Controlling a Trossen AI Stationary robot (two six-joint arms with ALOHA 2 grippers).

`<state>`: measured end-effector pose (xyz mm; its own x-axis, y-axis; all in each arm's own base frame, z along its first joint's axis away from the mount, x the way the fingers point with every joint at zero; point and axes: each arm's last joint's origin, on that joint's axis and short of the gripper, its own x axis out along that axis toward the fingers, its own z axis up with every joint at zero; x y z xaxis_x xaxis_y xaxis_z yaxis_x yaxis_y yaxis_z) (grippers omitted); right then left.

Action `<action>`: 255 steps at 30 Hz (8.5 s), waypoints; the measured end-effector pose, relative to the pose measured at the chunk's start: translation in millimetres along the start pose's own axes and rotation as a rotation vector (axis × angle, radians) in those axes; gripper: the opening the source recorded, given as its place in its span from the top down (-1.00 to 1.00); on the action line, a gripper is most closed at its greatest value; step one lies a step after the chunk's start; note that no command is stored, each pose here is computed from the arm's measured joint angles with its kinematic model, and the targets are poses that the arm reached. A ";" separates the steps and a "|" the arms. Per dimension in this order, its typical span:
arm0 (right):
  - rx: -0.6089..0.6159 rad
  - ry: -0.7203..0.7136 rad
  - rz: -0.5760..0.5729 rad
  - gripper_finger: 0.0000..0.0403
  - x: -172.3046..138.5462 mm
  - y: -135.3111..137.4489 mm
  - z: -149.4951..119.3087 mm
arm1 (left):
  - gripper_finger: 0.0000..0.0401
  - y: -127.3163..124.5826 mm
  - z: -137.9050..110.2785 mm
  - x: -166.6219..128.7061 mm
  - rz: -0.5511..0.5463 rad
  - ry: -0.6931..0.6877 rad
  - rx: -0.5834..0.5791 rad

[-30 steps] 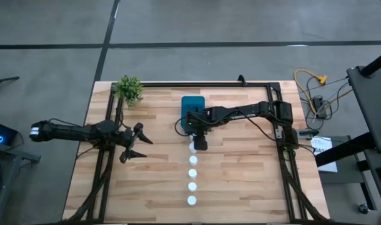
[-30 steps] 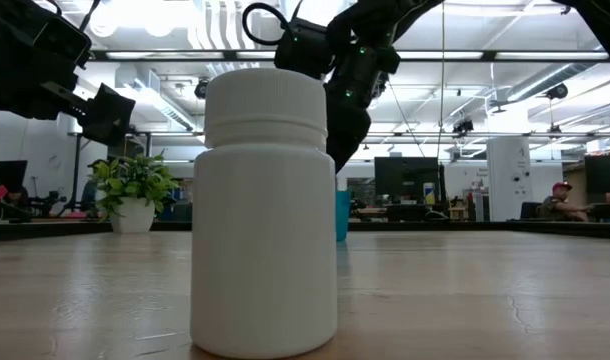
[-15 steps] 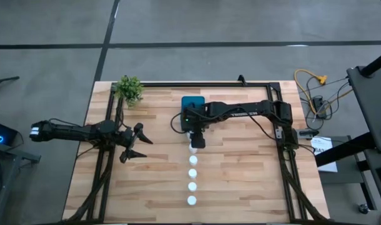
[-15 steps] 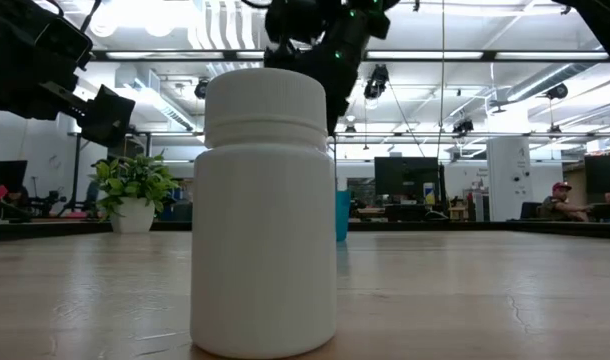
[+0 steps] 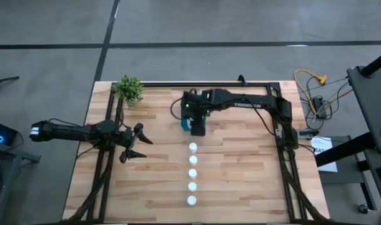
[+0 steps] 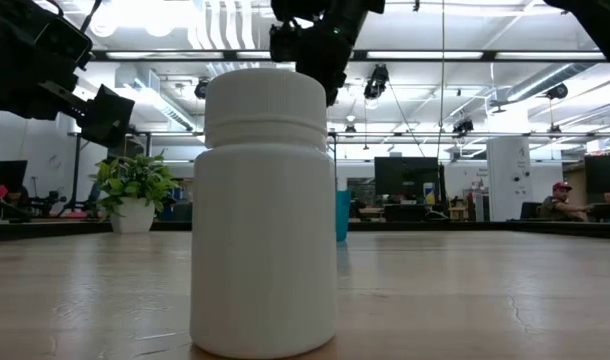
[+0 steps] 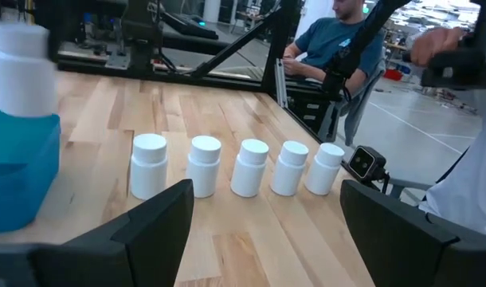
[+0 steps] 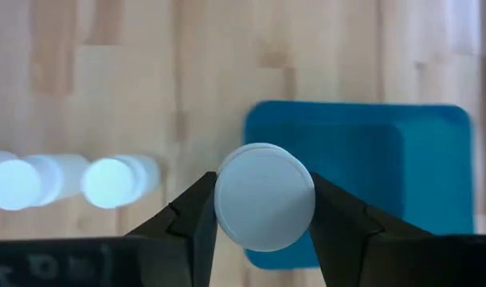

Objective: Pick and place pill bottles into a basket
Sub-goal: Put the white pill bottle into the blue bin

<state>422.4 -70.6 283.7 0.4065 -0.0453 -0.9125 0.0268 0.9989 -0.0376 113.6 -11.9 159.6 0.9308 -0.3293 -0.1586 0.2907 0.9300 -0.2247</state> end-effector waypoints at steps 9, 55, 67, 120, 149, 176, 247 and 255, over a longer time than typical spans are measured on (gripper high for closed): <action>0.065 -0.002 -0.043 0.27 -12.1 -58.0 -9.2 | -0.49 0.0 -0.1 0.0 0.000 0.001 0.000; 0.148 -0.058 0.000 0.27 31.2 -123.3 -50.3 | -0.49 0.2 -0.3 0.2 0.000 0.004 -0.001; 0.159 -0.056 0.025 0.27 46.0 -123.5 -60.4 | -0.49 0.2 -0.4 0.3 0.000 0.004 -0.001; 0.216 0.029 0.060 0.27 83.7 -140.1 -67.6 | -0.49 0.3 -0.5 0.4 0.001 0.006 -0.004; 0.209 0.025 0.062 -0.10 85.1 -140.2 -67.4 | -0.49 0.3 -0.7 0.6 0.001 0.008 -0.005; 0.199 0.041 0.076 -0.10 14.9 -137.4 -32.2 | -0.49 0.3 -0.8 0.6 0.001 0.008 -0.005; 0.006 -0.543 0.142 0.31 -79.3 92.0 -130.4 | -0.49 -0.5 0.3 0.4 -0.020 0.000 0.002; -0.016 -0.647 0.113 0.31 -75.3 88.7 -157.2 | -0.49 -0.6 1.8 0.5 -0.019 -0.016 0.008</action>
<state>250.6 22.8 285.0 0.8732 0.0689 -0.4825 -0.0600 0.9976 0.0339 114.3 -12.3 161.3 0.9285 -0.3442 -0.1392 0.3099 0.9249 -0.2201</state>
